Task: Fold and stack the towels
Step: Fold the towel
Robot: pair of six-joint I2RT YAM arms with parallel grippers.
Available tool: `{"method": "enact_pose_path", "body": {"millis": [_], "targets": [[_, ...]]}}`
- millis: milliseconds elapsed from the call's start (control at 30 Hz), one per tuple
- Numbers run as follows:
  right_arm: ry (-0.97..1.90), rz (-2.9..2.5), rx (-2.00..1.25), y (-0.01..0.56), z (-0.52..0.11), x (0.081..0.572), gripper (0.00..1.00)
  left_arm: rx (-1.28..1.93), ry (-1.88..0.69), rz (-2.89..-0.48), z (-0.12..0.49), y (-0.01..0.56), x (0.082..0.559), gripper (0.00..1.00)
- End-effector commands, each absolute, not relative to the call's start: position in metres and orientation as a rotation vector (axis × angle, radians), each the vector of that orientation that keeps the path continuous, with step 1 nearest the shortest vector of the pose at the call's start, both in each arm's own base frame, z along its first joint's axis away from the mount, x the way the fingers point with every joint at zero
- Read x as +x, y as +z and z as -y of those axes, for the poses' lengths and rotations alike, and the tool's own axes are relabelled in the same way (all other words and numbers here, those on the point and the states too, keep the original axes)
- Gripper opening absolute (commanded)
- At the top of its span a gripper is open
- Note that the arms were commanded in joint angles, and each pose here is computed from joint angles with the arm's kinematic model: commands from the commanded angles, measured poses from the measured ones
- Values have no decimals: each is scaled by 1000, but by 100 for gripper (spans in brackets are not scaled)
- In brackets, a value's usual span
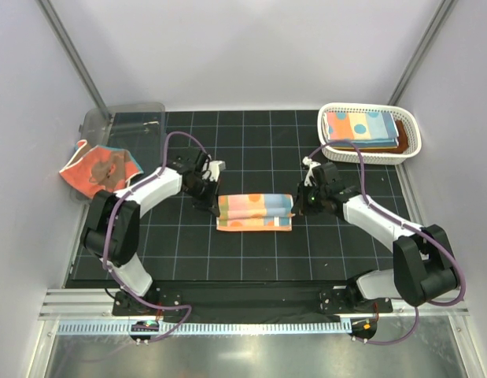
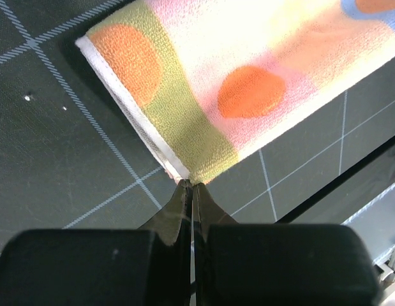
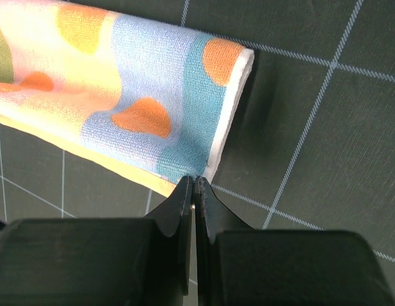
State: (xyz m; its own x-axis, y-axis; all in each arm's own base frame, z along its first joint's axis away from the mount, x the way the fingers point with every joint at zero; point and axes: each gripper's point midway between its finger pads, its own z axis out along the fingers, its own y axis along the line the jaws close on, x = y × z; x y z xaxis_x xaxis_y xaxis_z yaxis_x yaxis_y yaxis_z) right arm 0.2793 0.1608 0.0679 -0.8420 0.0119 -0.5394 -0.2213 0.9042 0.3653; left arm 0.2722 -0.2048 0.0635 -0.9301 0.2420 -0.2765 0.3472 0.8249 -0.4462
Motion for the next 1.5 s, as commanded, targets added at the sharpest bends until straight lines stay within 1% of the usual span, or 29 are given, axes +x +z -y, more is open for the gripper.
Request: {"method": "enact_pose_path", "body": {"millis": [0, 200, 400, 533, 600, 633, 667, 700, 767, 800, 833, 867, 900, 933, 967, 1033, 1067, 1167, 1200, 1233, 1300, 1400, 1467], "targets": [[580, -2478, -124, 80, -162, 280, 1, 450, -709, -2782, 202, 74, 269, 0], [594, -2516, -84, 74, -162, 271, 1, 436, -639, -2790, 195, 72, 268, 0], [578, -2517, -73, 74, -159, 269, 1, 435, -619, -2780, 193, 74, 265, 0], [604, -2535, -48, 63, -160, 262, 1, 454, -614, -2810, 194, 66, 257, 0], [646, -2544, -47, 60, -166, 257, 6, 463, -601, -2830, 195, 61, 254, 0], [656, -2544, -31, 58, -166, 256, 13, 470, -590, -2841, 196, 59, 252, 0], [657, -2545, -26, 57, -167, 255, 13, 473, -573, -2853, 195, 57, 250, 0], [654, -2547, -24, 57, -167, 254, 14, 474, -564, -2864, 195, 55, 249, 6], [641, -2566, -16, 56, -165, 251, 22, 470, -539, -2889, 192, 54, 245, 14], [620, -2572, -8, 57, -162, 251, 28, 473, -532, -2884, 191, 57, 244, 23], [607, -2589, 4, 61, -159, 248, 36, 470, -511, -2883, 189, 59, 244, 29], [603, -2590, 7, 66, -159, 247, 44, 463, -487, -2878, 186, 62, 245, 33], [603, -2596, 8, 70, -158, 245, 47, 455, -433, -2879, 179, 65, 246, 38], [601, -2616, 13, 75, -157, 241, 48, 436, -386, -2850, 175, 74, 253, 39], [602, -2623, 18, 84, -157, 239, 49, 391, -309, -2844, 167, 79, 257, 40], [630, -2610, 21, 93, -160, 240, 48, 360, -353, -2804, 176, 92, 265, 40], [669, -2603, 45, 97, -165, 240, 48, 296, -407, -2784, 185, 99, 269, 40], [823, -2537, 65, 104, -186, 250, 41, 259, -652, -2695, 227, 113, 272, 39], [854, -2542, 114, 99, -191, 253, 40, 219, -699, -2716, 235, 105, 263, 39], [876, -2511, 126, 97, -194, 258, 40, 201, -749, -2675, 245, 106, 269, 37], [883, -2511, 157, 85, -195, 261, 40, 171, -769, -2714, 248, 88, 262, 35], [873, -2516, 182, 69, -194, 261, 40, 136, -658, -2779, 235, 58, 258, 34], [863, -2538, 193, 56, -193, 258, 42, 123, -602, -2805, 227, 46, 256, 34]]}}
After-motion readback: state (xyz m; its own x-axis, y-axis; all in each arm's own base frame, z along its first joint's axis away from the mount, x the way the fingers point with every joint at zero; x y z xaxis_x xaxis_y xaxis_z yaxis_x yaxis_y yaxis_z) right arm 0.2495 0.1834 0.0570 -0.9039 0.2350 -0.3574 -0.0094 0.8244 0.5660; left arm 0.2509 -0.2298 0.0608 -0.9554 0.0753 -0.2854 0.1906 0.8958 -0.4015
